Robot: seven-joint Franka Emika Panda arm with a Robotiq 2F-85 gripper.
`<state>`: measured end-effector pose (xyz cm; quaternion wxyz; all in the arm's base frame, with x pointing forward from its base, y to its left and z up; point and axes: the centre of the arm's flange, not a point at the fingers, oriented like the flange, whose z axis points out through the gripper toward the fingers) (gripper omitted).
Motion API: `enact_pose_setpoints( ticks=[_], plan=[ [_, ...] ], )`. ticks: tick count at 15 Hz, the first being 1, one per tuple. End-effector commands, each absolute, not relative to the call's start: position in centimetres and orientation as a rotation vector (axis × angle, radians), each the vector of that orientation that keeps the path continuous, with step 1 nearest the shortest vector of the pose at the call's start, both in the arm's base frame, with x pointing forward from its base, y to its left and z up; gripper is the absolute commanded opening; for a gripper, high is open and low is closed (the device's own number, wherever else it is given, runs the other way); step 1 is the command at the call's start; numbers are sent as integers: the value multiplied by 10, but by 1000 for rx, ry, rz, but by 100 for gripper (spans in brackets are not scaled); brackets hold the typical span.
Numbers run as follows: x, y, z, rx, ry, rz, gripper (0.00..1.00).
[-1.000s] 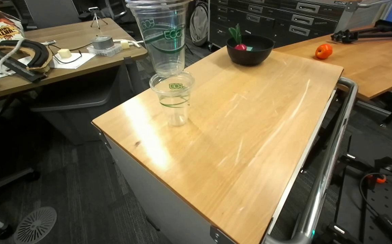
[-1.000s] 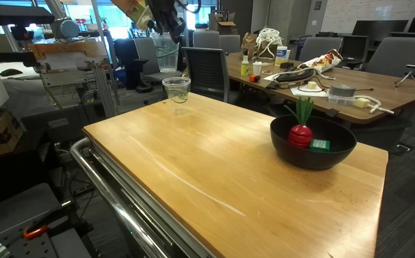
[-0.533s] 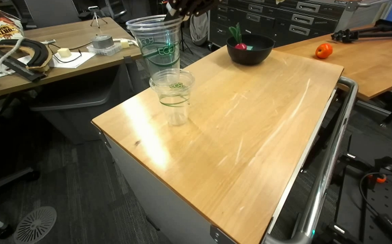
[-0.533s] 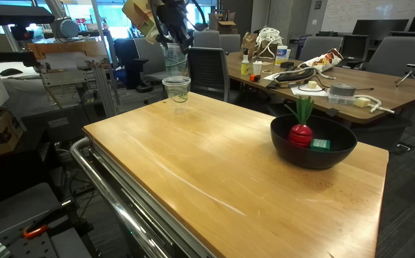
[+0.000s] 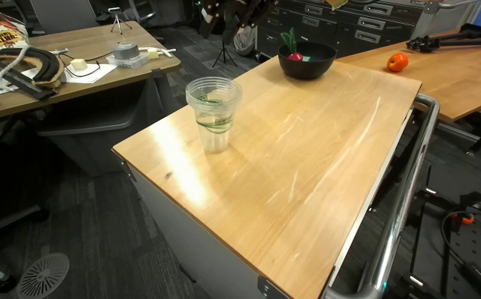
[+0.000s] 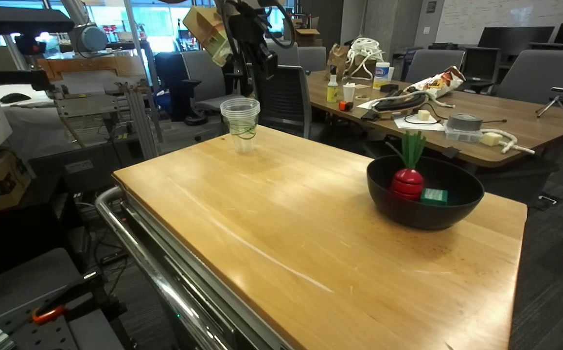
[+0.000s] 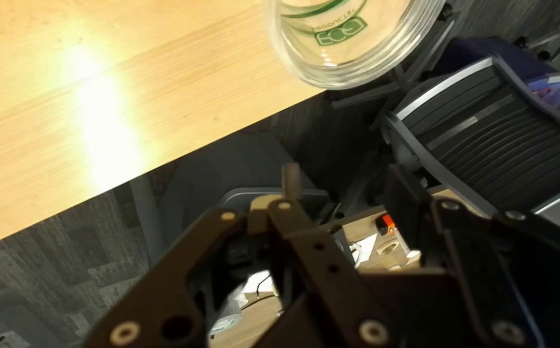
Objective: Stack the cups then take the objects in the bowl and put them on the table
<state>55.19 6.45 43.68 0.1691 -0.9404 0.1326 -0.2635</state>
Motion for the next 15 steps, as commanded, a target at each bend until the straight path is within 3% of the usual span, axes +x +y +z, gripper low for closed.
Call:
enact_pose_setpoints(
  ticks=[1,4,5,6,8,12,15],
  plan=[
    [536,63,460,-2661,389,-732,79],
    [511,57,479,-2721,556,-823,99],
    [538,57,454,-2687,435,-768,100],
    [533,54,454,-2694,457,-770,91],
    [533,53,451,-2697,456,-762,100],
    [559,60,443,-2821,449,-832,100],
    [565,3,474,-2953,499,-860,100]
  ],
)
